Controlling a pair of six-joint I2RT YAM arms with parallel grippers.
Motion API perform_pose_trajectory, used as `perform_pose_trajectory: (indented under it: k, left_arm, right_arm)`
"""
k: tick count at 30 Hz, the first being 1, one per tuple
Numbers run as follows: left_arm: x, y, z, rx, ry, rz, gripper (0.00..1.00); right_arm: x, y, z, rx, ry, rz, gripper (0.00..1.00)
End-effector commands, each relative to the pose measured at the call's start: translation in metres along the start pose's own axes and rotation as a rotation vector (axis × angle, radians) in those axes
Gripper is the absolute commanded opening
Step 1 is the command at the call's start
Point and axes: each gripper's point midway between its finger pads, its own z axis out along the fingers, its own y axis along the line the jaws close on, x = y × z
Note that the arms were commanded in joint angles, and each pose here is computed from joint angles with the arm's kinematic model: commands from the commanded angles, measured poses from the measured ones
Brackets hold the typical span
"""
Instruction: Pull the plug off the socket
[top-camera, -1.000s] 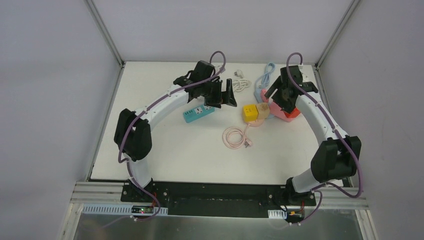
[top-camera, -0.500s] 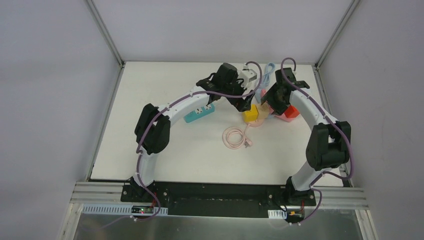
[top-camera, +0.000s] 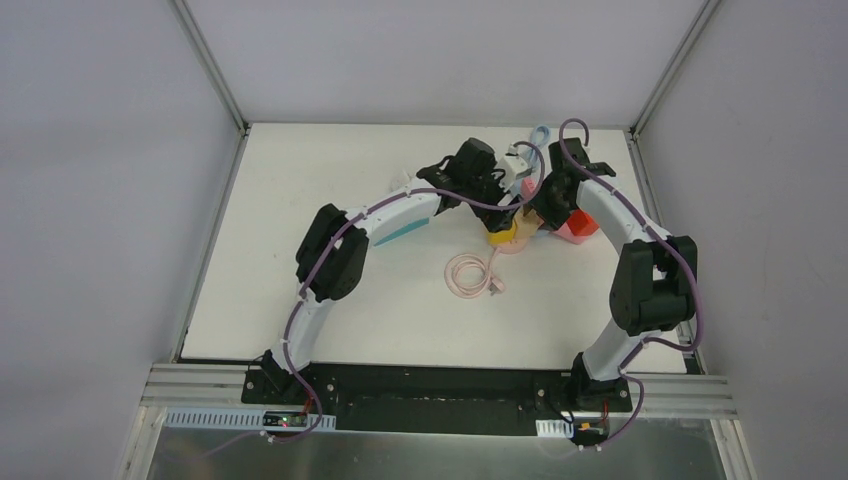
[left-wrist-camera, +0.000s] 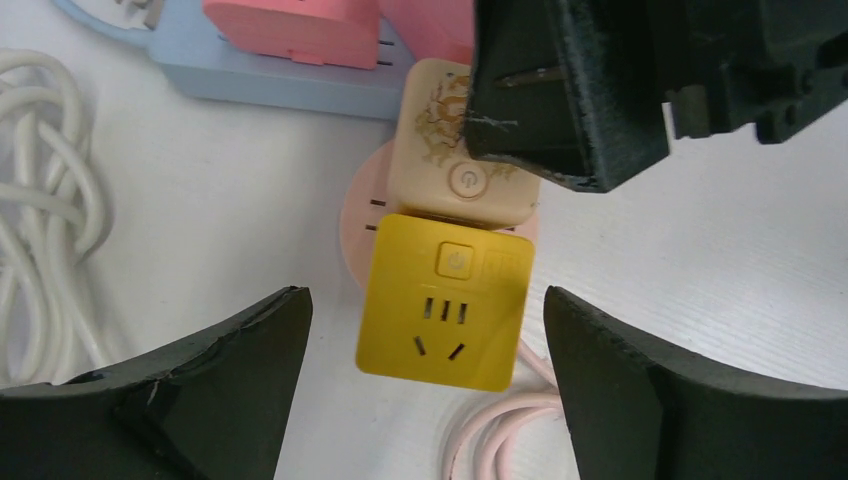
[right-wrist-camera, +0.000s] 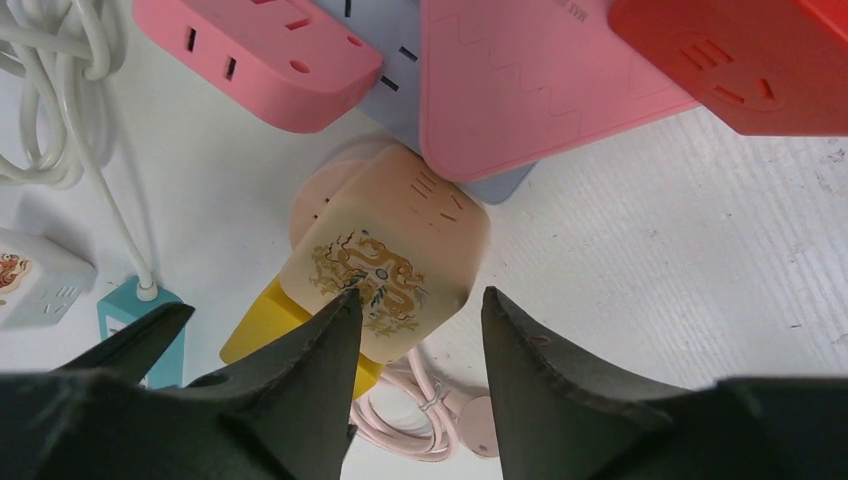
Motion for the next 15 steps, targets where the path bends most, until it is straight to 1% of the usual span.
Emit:
perform_pose_trajectory:
  k: [1, 3, 4, 5, 7, 9, 12, 15]
  left_arm:
    - [-0.004, -0.025, 0.005, 0.069, -0.018, 0.049, 0.87]
    - [-0.004, -0.022, 0.007, 0.038, -0.013, 0.05, 0.85]
    - [-0.004, -0.018, 0.007, 0.01, -0.011, 0.039, 0.85]
    - [-0.003, -0.014, 0.007, -0.011, 0.0, 0.028, 0.84]
    - [0.003, -0.014, 0.006, -0.021, 0.041, 0.007, 0.82]
    - [0.012, -0.015, 0.004, -0.024, 0.088, -0.008, 0.82]
    - [0.017, -0.011, 0.002, -0.063, 0.114, -0.035, 0.82]
    - [0.017, -0.004, -0.003, -0.109, 0.146, -0.057, 0.85]
  right_arm:
    - [0.004, -0.006, 0.0, 0.003, 0.021, -0.008, 0.49]
    - [0.006, -0.009, 0.001, 0.003, 0.029, -0.01, 0.48]
    - [-0.004, 0.002, 0.004, -0.044, -0.01, -0.008, 0.47]
    - [0.006, -0.008, 0.003, -0.007, 0.034, -0.012, 0.47]
    - [0.007, -0.008, 0.002, -0.012, 0.049, -0.016, 0.46]
    - [0.005, -0.007, 0.002, -0.02, 0.048, -0.024, 0.45]
    - [0.011, -0.002, 0.003, -0.051, 0.085, -0.028, 0.45]
    - [0.016, 0.0, 0.005, -0.077, 0.11, -0.031, 0.45]
